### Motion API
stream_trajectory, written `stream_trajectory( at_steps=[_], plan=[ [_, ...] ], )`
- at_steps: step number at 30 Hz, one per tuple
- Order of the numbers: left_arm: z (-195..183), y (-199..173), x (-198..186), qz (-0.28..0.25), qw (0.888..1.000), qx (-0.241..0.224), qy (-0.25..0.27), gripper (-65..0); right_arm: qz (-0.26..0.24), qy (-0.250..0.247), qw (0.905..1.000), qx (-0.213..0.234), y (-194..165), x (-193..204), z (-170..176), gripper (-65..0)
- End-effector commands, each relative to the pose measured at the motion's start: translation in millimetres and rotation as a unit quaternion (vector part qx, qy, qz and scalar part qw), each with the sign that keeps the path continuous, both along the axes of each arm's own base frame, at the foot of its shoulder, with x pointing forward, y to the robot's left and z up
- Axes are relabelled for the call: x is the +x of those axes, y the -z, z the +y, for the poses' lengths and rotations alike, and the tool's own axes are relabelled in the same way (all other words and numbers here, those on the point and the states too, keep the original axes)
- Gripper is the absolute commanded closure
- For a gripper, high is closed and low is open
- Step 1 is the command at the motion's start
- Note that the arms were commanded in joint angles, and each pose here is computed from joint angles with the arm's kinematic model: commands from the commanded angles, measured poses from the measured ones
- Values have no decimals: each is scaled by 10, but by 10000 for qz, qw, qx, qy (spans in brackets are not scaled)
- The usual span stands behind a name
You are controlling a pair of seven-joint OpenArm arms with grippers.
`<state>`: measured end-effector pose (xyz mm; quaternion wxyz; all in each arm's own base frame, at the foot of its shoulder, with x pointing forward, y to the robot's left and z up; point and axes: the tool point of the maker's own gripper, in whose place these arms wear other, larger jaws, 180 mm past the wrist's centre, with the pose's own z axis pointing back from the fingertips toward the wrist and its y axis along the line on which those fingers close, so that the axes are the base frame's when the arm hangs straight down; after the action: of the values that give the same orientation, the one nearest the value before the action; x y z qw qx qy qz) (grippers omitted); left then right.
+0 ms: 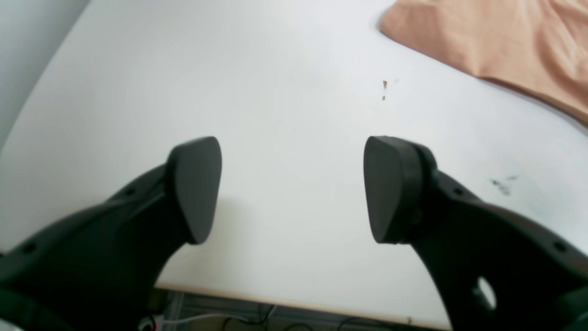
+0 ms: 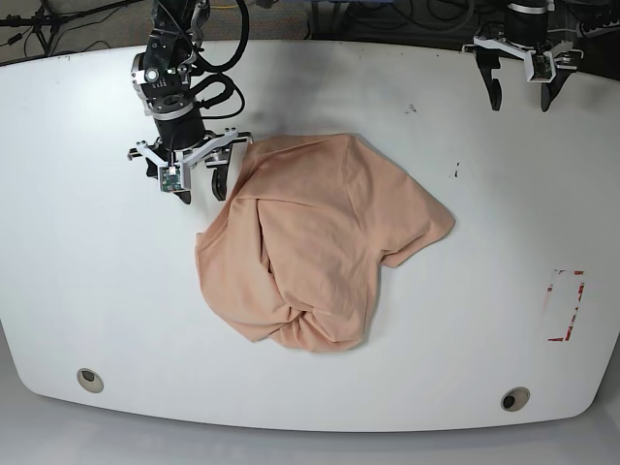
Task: Fold the T-shirt properly
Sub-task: 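Lower the right gripper onto the shirt fabric and close on it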
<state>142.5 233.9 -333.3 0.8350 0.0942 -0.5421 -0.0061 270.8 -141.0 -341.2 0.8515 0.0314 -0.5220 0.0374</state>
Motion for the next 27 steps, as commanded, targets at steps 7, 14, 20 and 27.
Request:
stream_trajectory(
  at_steps=[7,14,20,27],
  plan=[
    [1,-131,75,-283,9996,67,26,-446,-215,-316,9992,-78,-135,-27,104,-322],
    [-31,-132,102,-297,9995,13,54,-447,-154,-749,9969,-175,-135,5,250,-335],
    [-14,-139,107,-308,9995,46,45,-446,-201,-836,9962,-116,-166,126,346,-330],
    [25,-223,120,-412,9991,134,21,-453,-331,-981,9946,-13,-242,473,501,-325]
  ],
)
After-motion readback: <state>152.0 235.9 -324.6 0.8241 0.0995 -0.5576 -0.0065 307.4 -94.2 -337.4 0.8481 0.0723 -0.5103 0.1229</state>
